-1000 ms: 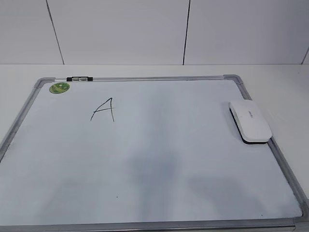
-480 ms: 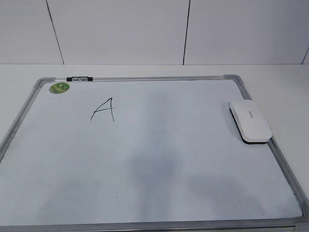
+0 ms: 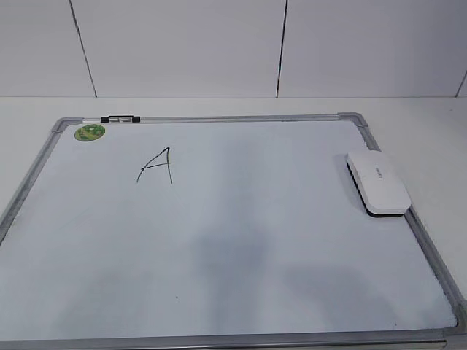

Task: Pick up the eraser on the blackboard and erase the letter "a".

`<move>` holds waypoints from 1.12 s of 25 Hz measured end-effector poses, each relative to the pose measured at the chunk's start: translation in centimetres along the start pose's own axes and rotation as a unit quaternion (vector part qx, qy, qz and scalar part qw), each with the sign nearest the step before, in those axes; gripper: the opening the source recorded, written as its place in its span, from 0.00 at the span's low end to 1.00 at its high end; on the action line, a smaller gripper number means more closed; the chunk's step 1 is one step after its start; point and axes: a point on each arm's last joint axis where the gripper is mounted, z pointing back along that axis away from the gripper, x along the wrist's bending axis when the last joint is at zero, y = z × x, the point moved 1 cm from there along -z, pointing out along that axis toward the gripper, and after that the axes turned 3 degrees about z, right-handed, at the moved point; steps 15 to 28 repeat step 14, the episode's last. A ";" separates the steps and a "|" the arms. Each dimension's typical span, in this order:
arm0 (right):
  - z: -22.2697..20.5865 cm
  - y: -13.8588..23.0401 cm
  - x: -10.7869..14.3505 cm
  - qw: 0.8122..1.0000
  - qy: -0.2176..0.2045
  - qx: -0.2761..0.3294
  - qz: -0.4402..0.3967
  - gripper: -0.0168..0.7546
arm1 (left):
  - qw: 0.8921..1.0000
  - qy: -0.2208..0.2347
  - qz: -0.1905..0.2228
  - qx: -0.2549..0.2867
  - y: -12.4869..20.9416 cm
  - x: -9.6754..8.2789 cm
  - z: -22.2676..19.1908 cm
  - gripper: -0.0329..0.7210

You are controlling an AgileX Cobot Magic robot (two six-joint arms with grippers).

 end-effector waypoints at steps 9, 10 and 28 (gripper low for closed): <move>0.0 0.0 0.0 1.000 0.000 0.000 0.000 0.78 | 1.000 0.000 0.000 0.000 0.0 0.0 0.0 0.49; 0.0 0.0 0.0 1.000 0.000 0.000 0.000 0.78 | 1.000 0.000 0.000 0.000 0.0 0.0 0.0 0.49; 0.0 0.0 0.0 1.000 0.000 0.000 0.000 0.78 | 1.000 0.000 0.000 0.000 0.0 0.0 0.0 0.49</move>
